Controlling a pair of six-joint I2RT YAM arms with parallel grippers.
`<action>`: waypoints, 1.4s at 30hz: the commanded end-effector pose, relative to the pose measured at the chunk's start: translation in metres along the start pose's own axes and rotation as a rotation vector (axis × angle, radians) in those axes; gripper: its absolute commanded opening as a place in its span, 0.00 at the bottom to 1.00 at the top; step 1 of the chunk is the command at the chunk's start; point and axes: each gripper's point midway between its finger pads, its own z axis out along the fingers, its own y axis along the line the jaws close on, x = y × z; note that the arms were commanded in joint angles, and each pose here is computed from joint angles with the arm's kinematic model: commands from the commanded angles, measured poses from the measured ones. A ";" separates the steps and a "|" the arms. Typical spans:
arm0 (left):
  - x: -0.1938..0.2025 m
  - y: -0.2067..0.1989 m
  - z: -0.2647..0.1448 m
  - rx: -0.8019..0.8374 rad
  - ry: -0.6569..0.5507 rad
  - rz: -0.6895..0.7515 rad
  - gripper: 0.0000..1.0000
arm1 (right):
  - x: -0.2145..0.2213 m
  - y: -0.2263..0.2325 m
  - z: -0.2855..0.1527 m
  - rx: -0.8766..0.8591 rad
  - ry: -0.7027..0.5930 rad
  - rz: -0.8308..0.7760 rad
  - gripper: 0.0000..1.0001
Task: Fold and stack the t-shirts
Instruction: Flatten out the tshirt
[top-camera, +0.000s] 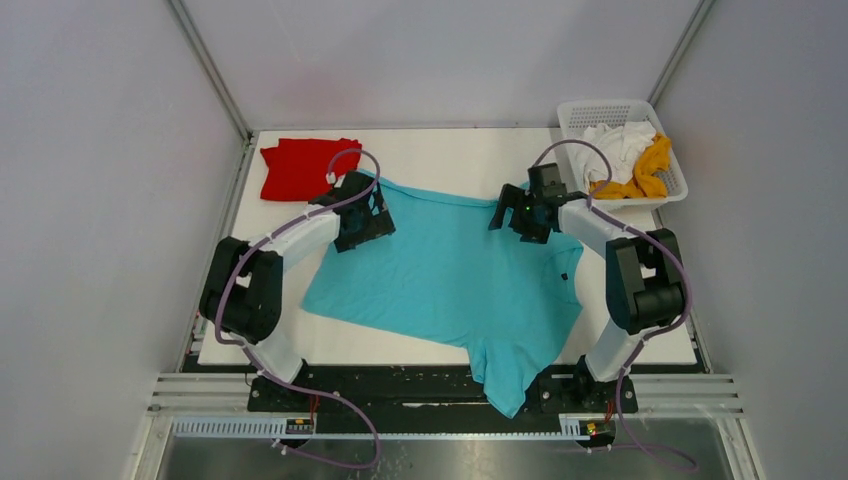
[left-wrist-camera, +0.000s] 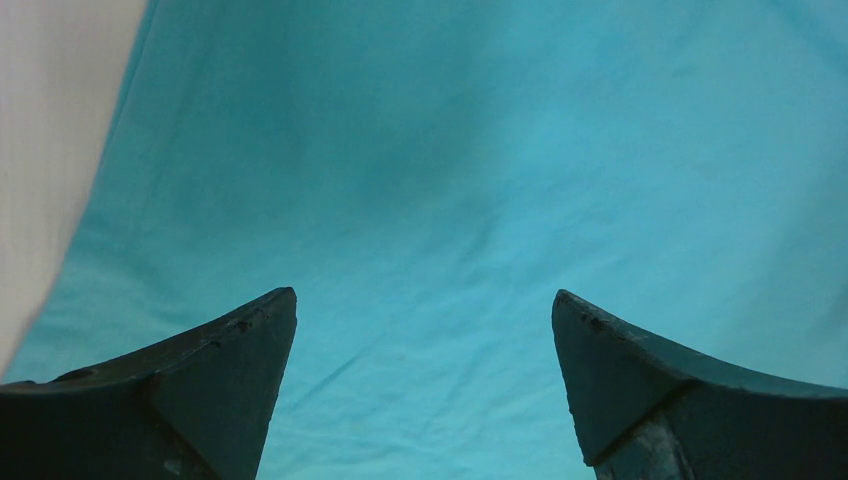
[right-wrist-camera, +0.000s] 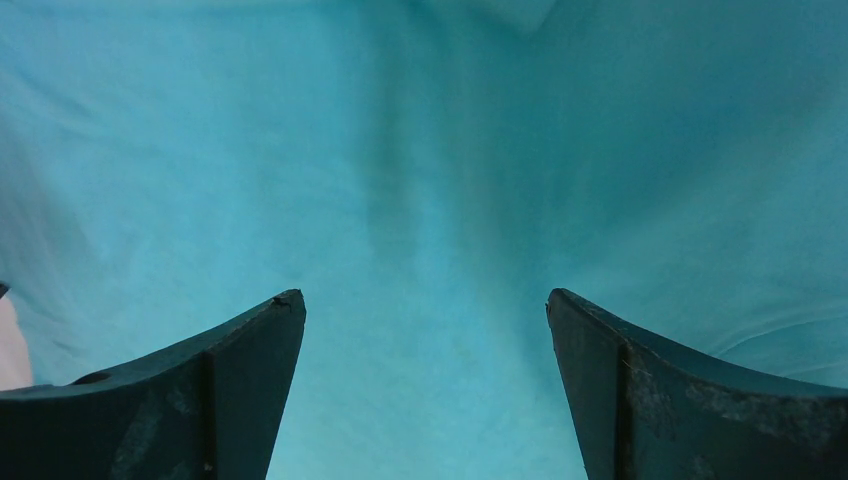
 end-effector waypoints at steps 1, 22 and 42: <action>0.020 0.003 0.012 0.047 0.032 -0.025 0.99 | 0.026 0.014 -0.002 -0.008 0.036 -0.044 1.00; 0.152 0.111 -0.065 -0.163 0.266 -0.083 0.99 | 0.190 -0.067 -0.045 0.150 0.267 0.019 0.99; 0.073 -0.028 -0.023 0.195 0.187 -0.003 0.99 | 0.004 0.026 0.012 0.034 -0.086 0.097 0.99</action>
